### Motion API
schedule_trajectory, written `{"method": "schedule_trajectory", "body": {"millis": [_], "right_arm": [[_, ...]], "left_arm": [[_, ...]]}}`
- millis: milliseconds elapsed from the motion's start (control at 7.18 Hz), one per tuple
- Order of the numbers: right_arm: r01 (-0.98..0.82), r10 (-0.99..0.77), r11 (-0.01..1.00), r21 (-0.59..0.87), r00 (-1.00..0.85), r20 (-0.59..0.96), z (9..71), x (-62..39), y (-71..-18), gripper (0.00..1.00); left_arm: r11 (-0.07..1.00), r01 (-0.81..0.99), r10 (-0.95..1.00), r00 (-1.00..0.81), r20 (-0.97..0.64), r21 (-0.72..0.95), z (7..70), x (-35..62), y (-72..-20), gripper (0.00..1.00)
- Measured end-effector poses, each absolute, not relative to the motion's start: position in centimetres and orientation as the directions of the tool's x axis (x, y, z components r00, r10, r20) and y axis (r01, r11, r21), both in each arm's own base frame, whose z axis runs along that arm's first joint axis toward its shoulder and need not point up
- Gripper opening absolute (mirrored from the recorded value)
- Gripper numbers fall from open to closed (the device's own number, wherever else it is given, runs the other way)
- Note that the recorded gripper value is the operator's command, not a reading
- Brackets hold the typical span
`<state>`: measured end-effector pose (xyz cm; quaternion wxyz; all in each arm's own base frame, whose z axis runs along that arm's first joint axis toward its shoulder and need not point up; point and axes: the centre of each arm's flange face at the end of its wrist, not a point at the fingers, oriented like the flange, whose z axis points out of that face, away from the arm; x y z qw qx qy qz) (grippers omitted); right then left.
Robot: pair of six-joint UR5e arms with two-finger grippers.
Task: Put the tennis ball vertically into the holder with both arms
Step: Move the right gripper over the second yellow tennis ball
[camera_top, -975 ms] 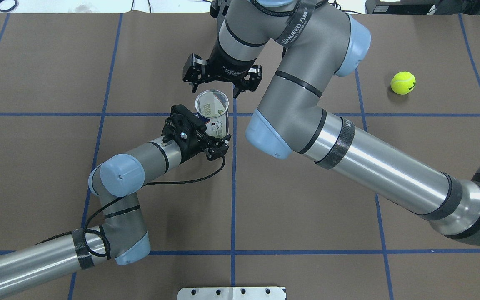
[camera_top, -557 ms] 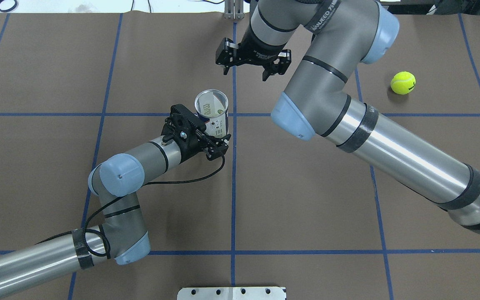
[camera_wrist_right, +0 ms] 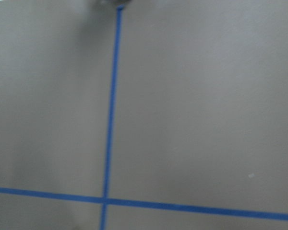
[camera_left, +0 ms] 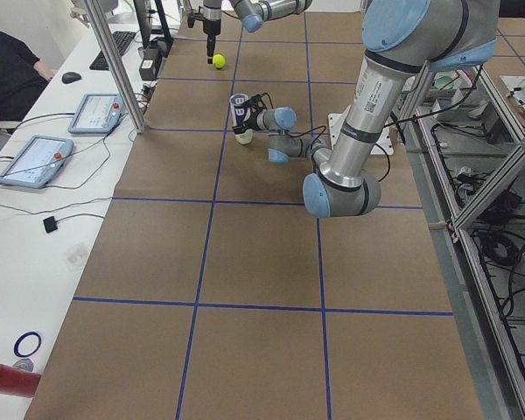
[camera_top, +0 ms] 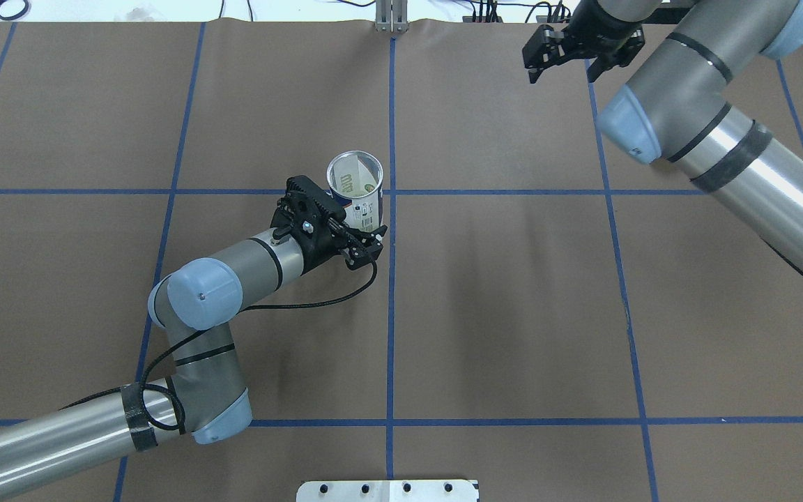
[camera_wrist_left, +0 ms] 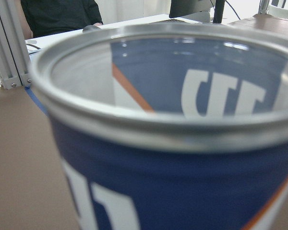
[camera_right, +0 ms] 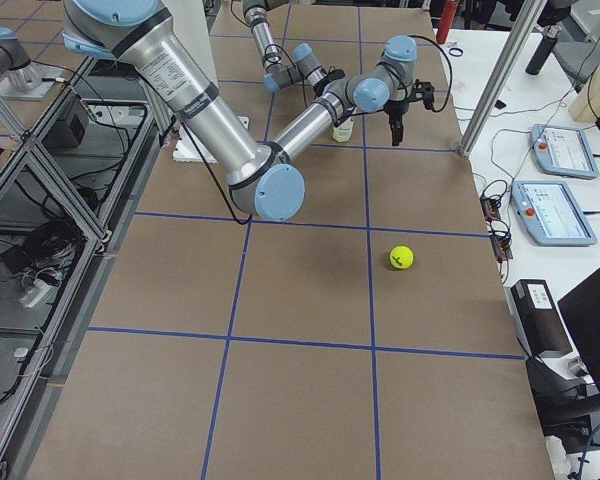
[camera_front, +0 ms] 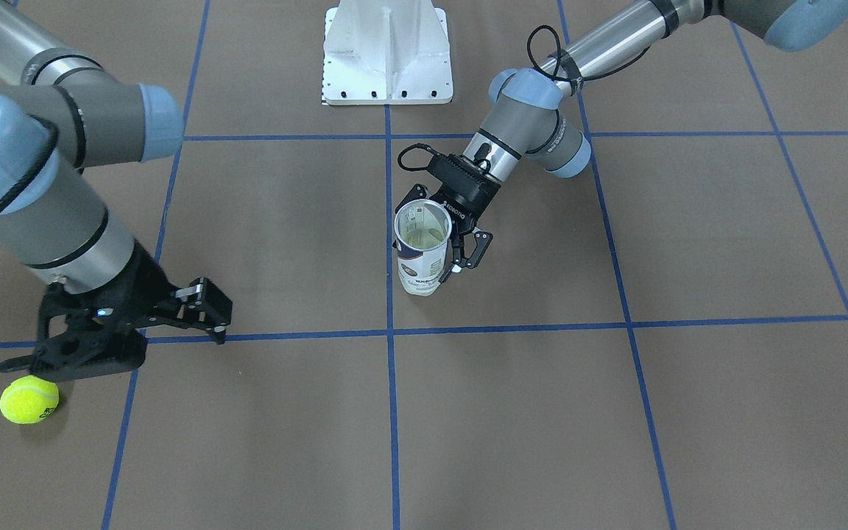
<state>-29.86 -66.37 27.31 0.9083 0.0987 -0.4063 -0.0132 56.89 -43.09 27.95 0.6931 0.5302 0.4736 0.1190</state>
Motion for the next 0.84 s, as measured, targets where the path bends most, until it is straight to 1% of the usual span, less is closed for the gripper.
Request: {"method": "schedule_trajectory", "body": {"millis": [418, 697, 836], "right_arm": [[0.1, -0.24, 0.964, 0.247, 0.729, 0.642, 40.4, -19.9, -70.5, 0.99], [0.144, -0.294, 0.949, 0.28, 0.724, 0.624, 47.2, -18.7, -70.8, 0.99], [0.148, -0.305, 0.945, 0.292, 0.719, 0.624, 49.5, -19.6, -70.4, 0.99]], "left_arm": [[0.409, 0.337, 0.667, 0.523, -0.53, 0.848, 28.0, 56.9, -43.1, 0.99], [0.41, 0.335, 0.667, 0.524, -0.529, 0.848, 28.0, 56.9, -43.1, 0.99], [0.41, 0.334, 0.667, 0.525, -0.529, 0.849, 28.1, 57.0, -43.1, 0.99]]}}
